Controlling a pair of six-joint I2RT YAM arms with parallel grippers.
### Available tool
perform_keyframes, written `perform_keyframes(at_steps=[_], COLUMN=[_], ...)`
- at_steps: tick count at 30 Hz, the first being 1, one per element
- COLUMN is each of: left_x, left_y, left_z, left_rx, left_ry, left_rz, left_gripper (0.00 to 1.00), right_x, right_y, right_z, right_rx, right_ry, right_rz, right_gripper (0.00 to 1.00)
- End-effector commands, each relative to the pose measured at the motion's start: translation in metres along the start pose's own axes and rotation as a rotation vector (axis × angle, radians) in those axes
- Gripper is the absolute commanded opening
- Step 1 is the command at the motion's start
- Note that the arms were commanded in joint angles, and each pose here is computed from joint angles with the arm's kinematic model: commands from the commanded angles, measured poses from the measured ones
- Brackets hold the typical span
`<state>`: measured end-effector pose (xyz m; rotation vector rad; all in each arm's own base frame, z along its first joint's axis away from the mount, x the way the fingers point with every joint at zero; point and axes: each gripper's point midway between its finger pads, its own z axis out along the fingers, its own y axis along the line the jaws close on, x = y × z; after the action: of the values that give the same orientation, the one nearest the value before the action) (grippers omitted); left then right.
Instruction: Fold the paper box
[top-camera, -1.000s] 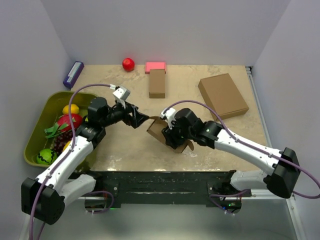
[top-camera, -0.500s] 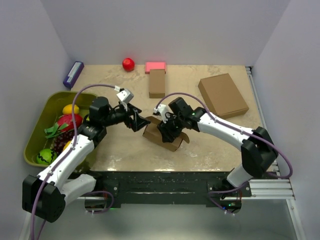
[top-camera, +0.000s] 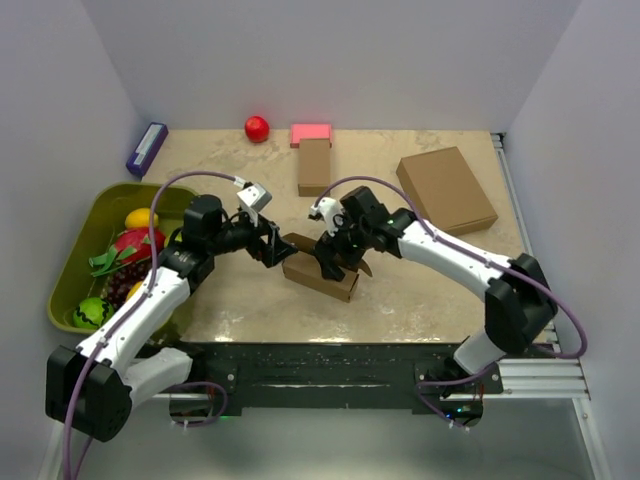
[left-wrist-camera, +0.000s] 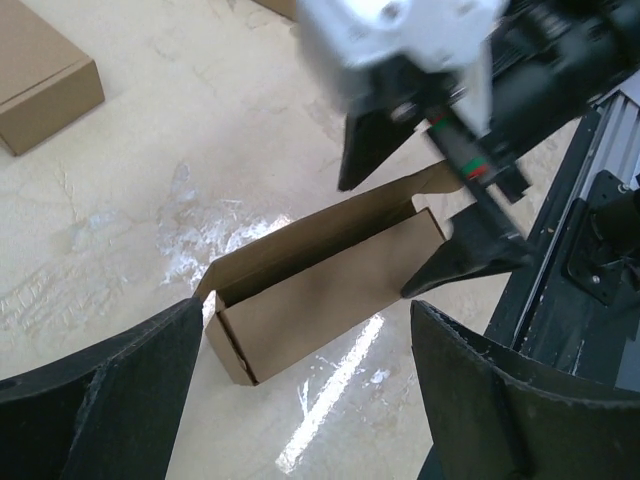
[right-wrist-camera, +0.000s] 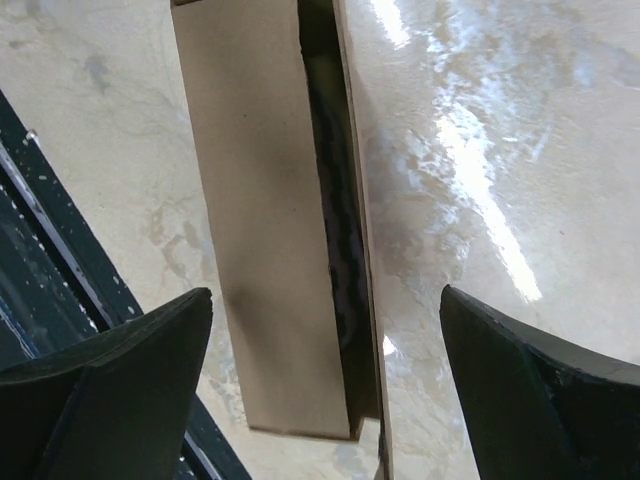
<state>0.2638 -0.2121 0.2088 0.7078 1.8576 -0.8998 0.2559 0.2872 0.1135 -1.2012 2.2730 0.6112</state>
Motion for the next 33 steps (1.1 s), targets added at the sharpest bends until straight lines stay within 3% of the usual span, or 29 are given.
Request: perform_keyframes(at_steps=[1, 8, 17, 33], left_x=[-0.005, 0.0, 0.01, 0.02], left_y=[0.01, 0.016, 0.025, 0.035], left_z=[0.0, 0.002, 0.005, 0.006], left_rx=[-0.042, -0.063, -0.096, -0.147], left_ry=[0.006, 0.033, 0.069, 0.102], left_rz=[0.043, 0.045, 0.023, -0.017], left_gripper=[0.88, 0.89, 0.86, 0.86], right_x=[-0.021, -0.011, -0.007, 0.016], right_y=[-0.001, 0.0, 0.022, 0.024], right_z=[-0.039, -0.054, -0.03, 0.007], right_rx=[0.095, 0.172, 0.14, 0.231], right_ry=[-0.144, -0.186, -0.138, -0.011], right_rz=[0.012, 0.023, -0.034, -0.085], right_gripper=[0.99, 0.99, 0.99, 0.96])
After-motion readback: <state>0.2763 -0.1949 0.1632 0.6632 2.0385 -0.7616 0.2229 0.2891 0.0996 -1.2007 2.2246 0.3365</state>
